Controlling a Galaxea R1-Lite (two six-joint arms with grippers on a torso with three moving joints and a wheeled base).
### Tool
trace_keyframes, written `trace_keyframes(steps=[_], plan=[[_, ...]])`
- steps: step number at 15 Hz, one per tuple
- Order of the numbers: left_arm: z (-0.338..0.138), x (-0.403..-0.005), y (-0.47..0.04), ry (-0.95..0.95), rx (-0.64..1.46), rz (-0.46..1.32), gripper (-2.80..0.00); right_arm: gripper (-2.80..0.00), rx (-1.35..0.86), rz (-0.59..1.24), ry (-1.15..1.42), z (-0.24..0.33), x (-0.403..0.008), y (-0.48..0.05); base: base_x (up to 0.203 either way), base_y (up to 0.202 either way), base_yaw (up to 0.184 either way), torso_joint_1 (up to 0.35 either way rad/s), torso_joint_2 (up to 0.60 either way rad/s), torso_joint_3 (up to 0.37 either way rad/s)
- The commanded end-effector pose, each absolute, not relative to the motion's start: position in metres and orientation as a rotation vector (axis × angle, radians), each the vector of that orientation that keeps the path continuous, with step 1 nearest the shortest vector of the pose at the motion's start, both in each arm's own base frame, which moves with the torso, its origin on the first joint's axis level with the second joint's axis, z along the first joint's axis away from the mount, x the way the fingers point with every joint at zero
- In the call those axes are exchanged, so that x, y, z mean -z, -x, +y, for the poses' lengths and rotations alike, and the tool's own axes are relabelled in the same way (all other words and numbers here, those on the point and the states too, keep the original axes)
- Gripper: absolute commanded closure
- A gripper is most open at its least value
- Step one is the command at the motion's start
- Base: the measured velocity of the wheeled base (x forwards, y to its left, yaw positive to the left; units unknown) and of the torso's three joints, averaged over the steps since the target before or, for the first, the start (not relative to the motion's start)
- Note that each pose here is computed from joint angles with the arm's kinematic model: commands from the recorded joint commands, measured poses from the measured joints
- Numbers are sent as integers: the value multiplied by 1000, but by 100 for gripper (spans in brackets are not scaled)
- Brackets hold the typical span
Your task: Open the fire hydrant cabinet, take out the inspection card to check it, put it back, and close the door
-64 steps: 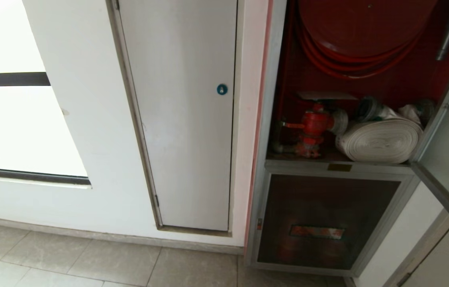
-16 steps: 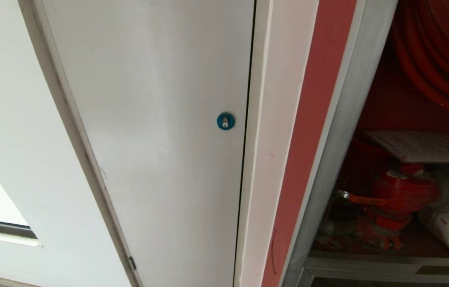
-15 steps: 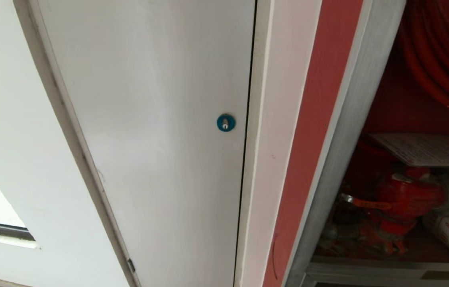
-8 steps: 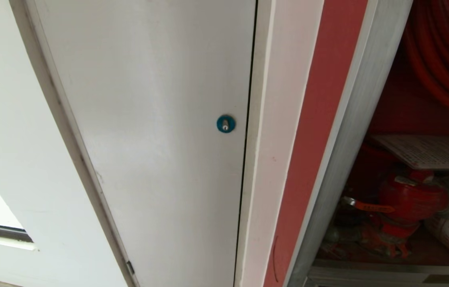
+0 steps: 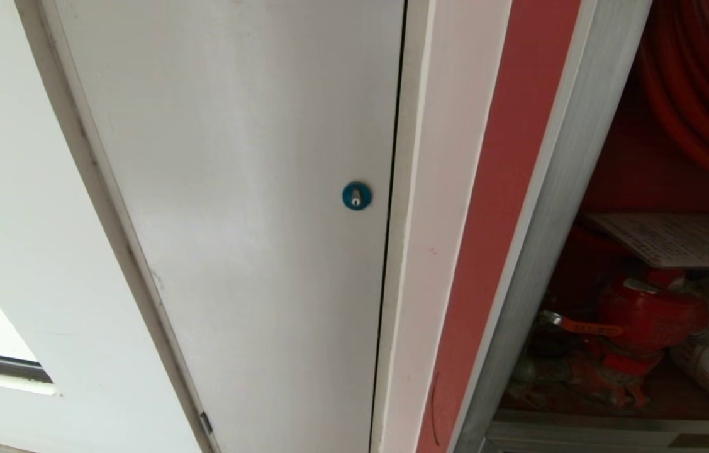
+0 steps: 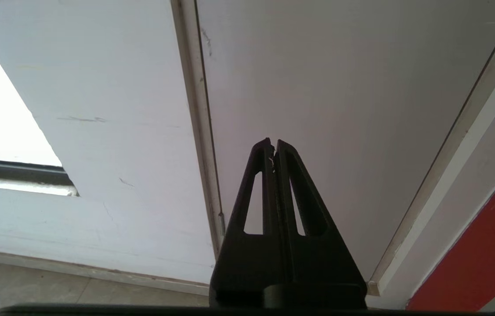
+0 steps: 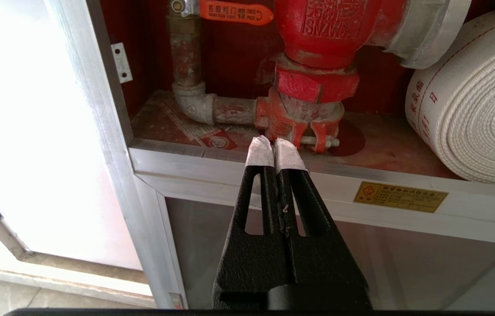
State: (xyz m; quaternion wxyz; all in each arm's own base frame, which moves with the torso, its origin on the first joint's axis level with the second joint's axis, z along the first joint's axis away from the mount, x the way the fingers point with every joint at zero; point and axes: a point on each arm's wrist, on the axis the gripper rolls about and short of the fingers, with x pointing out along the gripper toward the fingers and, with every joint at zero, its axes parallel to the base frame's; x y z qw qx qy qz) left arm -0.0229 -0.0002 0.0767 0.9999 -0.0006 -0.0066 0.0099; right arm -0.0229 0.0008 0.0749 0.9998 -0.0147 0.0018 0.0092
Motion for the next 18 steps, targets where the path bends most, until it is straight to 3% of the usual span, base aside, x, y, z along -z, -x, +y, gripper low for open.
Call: trace_keyframes(steps=[1, 10, 13, 18], plan=[[0, -75, 22, 2, -21, -7, 0, 0, -18, 1, 28, 1, -75, 23, 0, 0, 0, 0, 0, 0], [0, -75, 22, 1, -21, -7, 0, 0, 19, 5, -4, 0, -77, 24, 0, 0, 0, 0, 0, 0], [0, -75, 22, 2, -21, -6, 0, 0, 28, -20, -6, 0, -108, 31, 0, 0, 0, 0, 0, 0], [0, -75, 22, 2, -20, -6, 0, 0, 102, 94, 56, -2, -148, 15, 0, 0, 0, 0, 0, 0]])
